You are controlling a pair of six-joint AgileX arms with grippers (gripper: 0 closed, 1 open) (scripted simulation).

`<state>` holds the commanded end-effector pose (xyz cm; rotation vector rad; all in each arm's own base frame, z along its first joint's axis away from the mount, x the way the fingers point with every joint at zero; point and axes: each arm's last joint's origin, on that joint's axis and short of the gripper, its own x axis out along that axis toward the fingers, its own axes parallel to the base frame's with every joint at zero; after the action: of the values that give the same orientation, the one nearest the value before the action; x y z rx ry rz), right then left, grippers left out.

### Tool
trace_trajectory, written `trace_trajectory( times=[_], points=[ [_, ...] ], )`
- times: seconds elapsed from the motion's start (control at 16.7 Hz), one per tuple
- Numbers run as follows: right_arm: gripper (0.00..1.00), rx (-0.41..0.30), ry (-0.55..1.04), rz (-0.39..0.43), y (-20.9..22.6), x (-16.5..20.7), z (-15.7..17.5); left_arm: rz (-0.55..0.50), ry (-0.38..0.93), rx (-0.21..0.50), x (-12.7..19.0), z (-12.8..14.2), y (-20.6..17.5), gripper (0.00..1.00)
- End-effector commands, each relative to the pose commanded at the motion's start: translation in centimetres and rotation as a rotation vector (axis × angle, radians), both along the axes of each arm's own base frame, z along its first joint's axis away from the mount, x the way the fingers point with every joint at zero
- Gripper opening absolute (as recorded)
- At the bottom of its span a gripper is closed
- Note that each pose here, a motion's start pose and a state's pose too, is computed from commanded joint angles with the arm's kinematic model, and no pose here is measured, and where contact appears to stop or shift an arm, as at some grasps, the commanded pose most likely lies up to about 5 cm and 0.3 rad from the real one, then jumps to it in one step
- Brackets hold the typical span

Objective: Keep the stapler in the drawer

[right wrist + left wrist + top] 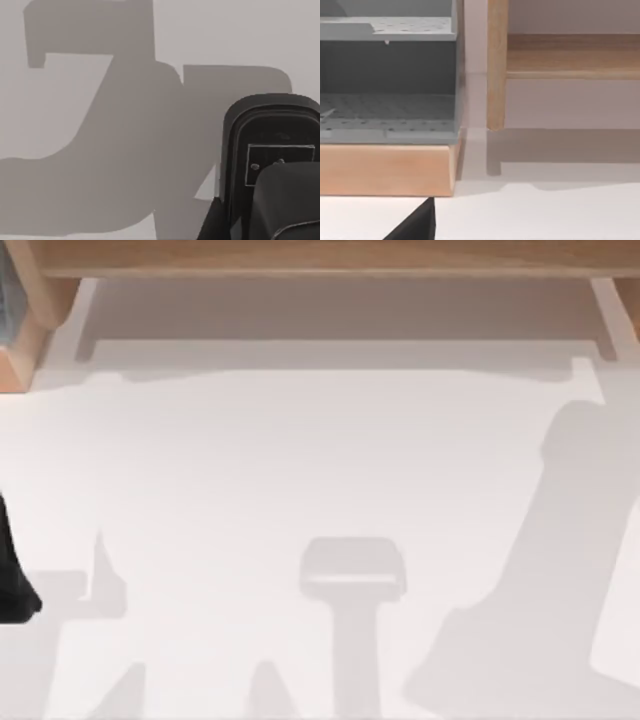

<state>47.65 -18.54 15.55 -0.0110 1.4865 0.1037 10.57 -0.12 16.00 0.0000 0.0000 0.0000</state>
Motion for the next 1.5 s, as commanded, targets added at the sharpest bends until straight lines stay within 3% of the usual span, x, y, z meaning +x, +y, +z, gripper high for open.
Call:
trace_trajectory(
  times=[0.24, 0.48, 1.26, 1.5],
  points=[
    [0.00, -0.019, 0.020, -0.085, -0.01, -0.05, -0.23, 0.000, 0.000, 0.000, 0.00, 0.00, 0.00, 1.00],
    [0.00, -0.020, 0.021, -0.087, -0.01, -0.05, -0.23, 0.000, 0.000, 0.000, 0.00, 0.00, 0.00, 1.00],
    [0.98, -0.020, 0.021, -0.087, -0.01, -0.05, -0.23, 0.000, 0.000, 0.000, 0.00, 0.00, 0.00, 1.00],
    [1.00, -0.020, 0.021, -0.087, -0.01, -0.05, -0.23, 0.000, 0.000, 0.000, 0.00, 0.00, 0.00, 1.00]
  ],
)
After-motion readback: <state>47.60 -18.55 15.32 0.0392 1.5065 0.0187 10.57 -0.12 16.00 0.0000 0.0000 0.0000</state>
